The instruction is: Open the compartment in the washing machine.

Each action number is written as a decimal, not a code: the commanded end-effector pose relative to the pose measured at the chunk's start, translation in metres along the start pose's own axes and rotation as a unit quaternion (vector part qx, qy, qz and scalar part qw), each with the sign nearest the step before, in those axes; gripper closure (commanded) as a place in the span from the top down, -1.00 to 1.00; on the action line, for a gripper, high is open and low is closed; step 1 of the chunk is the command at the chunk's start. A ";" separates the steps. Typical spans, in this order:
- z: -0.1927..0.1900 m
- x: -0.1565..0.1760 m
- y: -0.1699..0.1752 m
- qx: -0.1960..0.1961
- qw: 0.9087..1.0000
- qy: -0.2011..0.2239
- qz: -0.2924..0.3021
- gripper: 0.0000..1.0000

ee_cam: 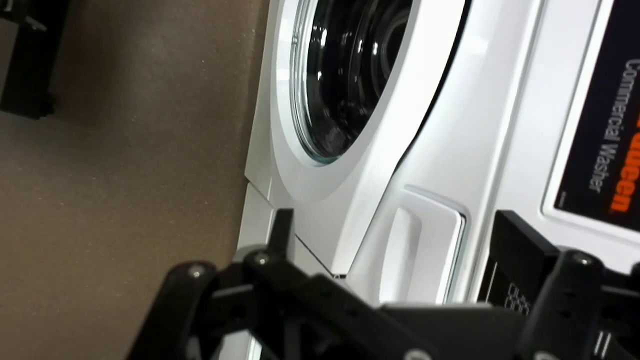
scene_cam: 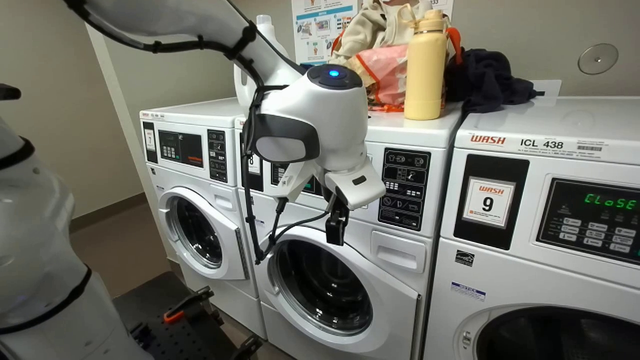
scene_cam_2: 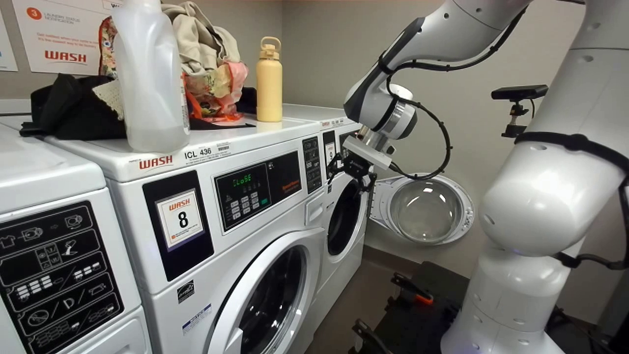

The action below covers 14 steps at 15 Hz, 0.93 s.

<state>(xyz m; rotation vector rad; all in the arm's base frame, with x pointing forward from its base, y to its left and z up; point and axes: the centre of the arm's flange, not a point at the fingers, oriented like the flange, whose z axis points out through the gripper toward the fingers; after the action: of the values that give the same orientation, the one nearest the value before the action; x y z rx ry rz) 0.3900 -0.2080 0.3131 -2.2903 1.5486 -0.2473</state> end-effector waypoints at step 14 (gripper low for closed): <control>0.010 0.024 -0.006 0.003 0.999 0.038 0.024 1.00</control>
<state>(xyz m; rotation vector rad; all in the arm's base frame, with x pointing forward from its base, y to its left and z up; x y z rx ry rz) 0.3938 -0.2242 0.3157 -2.2808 1.5988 -0.3221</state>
